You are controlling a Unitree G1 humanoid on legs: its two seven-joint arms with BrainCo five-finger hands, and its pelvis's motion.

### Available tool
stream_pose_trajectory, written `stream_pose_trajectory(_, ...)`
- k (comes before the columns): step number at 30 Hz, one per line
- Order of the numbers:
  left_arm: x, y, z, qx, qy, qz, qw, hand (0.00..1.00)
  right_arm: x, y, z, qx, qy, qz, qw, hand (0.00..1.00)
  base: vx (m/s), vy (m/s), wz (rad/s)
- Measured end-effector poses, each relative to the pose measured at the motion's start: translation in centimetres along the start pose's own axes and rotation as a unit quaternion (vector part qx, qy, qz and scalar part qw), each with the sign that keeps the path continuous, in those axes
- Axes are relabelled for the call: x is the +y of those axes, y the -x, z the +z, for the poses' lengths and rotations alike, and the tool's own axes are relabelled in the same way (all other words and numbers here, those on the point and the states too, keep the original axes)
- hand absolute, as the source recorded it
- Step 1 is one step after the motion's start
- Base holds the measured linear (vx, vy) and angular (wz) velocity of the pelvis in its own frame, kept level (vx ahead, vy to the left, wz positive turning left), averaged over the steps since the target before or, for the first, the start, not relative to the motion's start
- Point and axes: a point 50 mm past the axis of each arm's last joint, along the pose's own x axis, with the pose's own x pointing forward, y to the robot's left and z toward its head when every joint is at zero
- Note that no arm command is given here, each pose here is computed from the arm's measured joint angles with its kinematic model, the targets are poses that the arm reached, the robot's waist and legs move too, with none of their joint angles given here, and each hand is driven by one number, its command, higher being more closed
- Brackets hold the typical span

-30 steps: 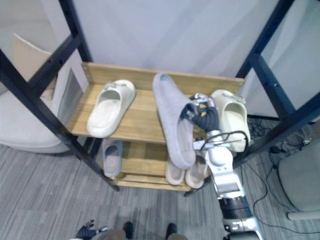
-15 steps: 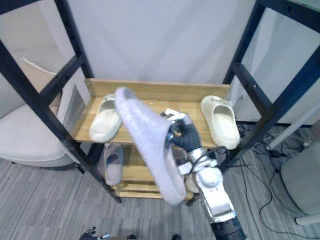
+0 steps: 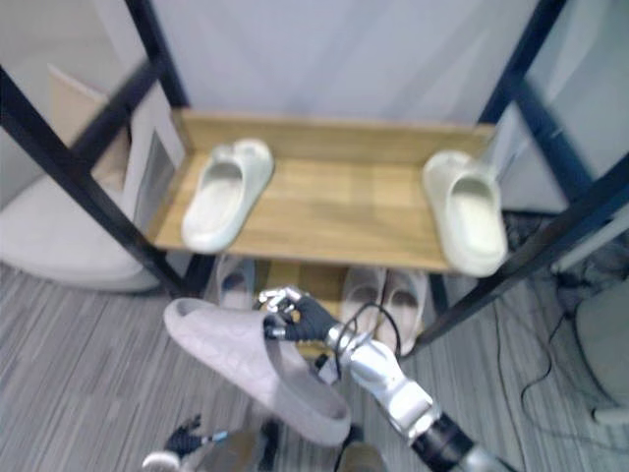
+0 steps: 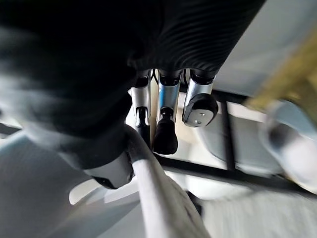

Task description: Organize the slippers on the shoe rack

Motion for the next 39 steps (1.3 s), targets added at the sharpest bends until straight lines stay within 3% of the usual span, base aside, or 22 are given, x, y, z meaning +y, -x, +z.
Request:
stream_pose_trajectory(7, 0.4, -0.6, 2.7, -0.04, 0.023, 0.023, 0.999, 0.0, -4.2, -1.9, 1.6, -0.011, 0.139, -0.035, 0.99, 1.0, -0.21, 0.046, 0.08)
stream_pose_trajectory(12, 0.0, -0.9, 3.7, -0.05, 0.042, 0.027, 0.998, 0.0, -9.3, -2.6, 3.6, -0.032, 0.205, -0.137, 0.969, 1.0, -0.1, 0.018, -0.05)
stream_pose_trajectory(22, -0.2, -1.0, 6.0, -0.089, 0.105, 0.043, 0.99, 0.0, -14.1, -2.4, 6.5, -0.067, 0.23, -0.301, 0.923, 1.0, -0.05, -0.035, 0.07)
stream_pose_trajectory(24, -0.3, -0.9, 6.4, -0.097, 0.117, 0.047, 0.987, 0.0, -15.6, -2.1, 7.7, -0.077, 0.241, -0.357, 0.899, 1.0, -0.06, -0.047, 0.07)
stream_pose_trajectory(32, -0.4, -0.6, 6.9, -0.114, 0.146, 0.061, 0.981, 0.0, -18.8, -2.7, 10.4, -0.086, 0.255, -0.467, 0.842, 1.0, -0.04, -0.043, 0.08)
stream_pose_trajectory(39, 0.2, -0.4, 8.6, -0.144, 0.188, 0.081, 0.968, 0.0, -19.9, -4.8, 9.9, -0.042, 0.198, -0.51, 0.836, 1.0, -0.02, -0.036, 0.13)
